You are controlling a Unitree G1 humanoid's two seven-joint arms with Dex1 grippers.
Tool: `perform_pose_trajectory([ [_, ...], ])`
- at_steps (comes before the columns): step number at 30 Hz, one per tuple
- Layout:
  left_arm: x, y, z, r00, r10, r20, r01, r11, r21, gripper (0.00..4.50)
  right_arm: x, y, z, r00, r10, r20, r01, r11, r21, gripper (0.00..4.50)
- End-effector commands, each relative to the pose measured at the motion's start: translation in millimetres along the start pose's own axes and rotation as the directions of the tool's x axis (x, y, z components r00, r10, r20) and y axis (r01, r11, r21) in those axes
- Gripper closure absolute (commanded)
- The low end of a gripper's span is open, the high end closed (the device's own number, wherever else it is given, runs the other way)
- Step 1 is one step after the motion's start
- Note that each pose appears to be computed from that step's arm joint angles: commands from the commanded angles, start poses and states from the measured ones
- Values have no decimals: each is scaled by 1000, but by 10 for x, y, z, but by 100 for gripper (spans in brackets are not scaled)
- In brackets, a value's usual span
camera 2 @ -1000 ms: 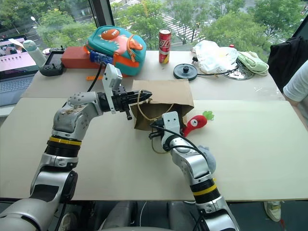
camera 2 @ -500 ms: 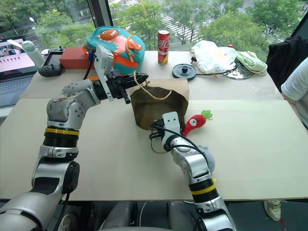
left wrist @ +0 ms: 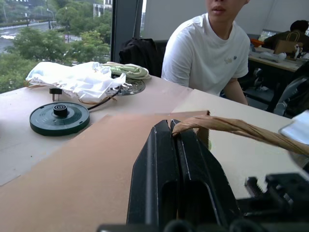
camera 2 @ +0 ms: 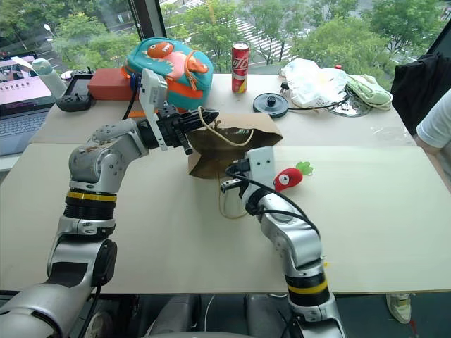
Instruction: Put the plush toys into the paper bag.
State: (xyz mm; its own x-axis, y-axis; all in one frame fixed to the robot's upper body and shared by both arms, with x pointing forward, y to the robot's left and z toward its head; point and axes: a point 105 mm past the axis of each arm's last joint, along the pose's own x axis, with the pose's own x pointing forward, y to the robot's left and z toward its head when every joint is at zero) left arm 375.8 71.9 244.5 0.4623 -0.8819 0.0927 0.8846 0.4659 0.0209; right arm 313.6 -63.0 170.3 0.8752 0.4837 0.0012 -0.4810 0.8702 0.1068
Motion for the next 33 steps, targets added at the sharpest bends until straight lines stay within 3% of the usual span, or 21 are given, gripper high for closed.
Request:
perform_pose_trajectory([
  [1,1,-46,151,999,-14,45,12,999,41,450,-165,8,82,1000,19,2,-19,1000,2,446],
  [9,0,-49,129,999,-16,43,15,999,35,450,-510,-592,233,986,-164,-23,162,984,-72,446],
  [13,-1,-53,113,999,-21,37,20,999,39,450,-633,-1063,279,933,-357,-52,350,931,-107,356],
  [14,0,-54,111,999,-21,37,20,999,39,450,-633,-1120,259,924,-376,-68,368,923,-109,302],
  [23,1,-51,116,999,-22,38,21,999,37,450,-343,-1224,-208,870,-425,-249,411,905,-106,8],
  [31,-8,-41,120,999,-14,39,12,999,40,450,-144,-1116,-477,853,-418,-312,436,900,-13,3],
  [33,-10,-42,124,999,-13,40,12,999,40,450,-168,-1150,-500,843,-438,-311,451,892,-34,54],
])
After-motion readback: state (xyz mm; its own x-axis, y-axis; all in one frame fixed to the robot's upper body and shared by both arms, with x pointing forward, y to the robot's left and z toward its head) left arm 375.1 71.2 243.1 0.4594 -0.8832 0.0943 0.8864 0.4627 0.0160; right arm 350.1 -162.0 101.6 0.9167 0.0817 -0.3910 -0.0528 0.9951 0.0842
